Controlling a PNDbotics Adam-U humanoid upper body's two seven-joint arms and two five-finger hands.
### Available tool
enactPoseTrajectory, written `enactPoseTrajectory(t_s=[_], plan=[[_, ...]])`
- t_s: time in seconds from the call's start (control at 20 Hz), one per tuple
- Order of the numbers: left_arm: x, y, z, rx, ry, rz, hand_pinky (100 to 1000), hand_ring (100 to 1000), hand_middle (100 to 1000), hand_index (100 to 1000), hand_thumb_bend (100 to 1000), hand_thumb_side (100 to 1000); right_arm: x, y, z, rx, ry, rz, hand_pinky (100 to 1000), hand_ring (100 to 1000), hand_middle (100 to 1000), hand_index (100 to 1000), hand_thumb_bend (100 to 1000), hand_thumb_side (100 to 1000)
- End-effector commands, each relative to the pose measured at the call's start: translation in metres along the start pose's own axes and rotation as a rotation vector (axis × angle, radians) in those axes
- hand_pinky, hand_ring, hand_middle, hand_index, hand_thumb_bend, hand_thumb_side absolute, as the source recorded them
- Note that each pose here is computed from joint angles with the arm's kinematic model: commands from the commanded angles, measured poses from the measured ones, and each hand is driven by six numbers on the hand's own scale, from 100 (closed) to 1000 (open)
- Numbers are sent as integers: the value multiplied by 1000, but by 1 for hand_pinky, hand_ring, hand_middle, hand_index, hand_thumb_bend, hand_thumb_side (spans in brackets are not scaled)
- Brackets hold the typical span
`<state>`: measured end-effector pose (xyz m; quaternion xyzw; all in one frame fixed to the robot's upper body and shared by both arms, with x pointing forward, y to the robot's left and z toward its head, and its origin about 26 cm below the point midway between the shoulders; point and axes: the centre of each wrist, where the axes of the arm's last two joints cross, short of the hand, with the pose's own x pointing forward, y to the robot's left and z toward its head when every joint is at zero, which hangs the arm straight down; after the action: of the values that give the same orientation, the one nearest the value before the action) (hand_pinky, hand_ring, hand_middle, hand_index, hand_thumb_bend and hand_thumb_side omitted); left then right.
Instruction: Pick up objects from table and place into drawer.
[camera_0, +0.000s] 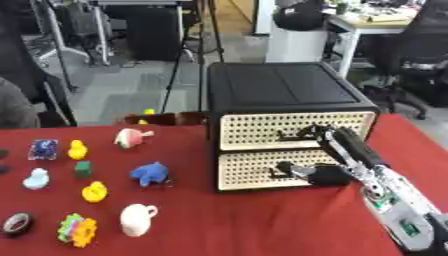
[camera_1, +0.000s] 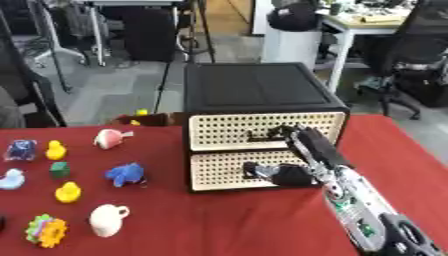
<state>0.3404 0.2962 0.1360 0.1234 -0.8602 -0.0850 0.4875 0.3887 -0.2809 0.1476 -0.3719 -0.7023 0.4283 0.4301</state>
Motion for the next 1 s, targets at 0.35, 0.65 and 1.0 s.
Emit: enactPoseTrajectory(t_s=[0.35,0.65,1.0], plan=[[6,2,-5,-5,-25,-1,737,793,873,875,1000,1000,-1,-4,-2,10,-7,32,100,100,100,707,686,704],[6,1,-5,-6,-27,0,737,794,872,875,1000,1000,-1,-4,-3,13,-7,42,100,100,100,674,684,705],[6,2,-5,-7,-26,-2,737,794,872,875,1000,1000,2,-7,1,6,-18,58,100,100,100,591,683,708]])
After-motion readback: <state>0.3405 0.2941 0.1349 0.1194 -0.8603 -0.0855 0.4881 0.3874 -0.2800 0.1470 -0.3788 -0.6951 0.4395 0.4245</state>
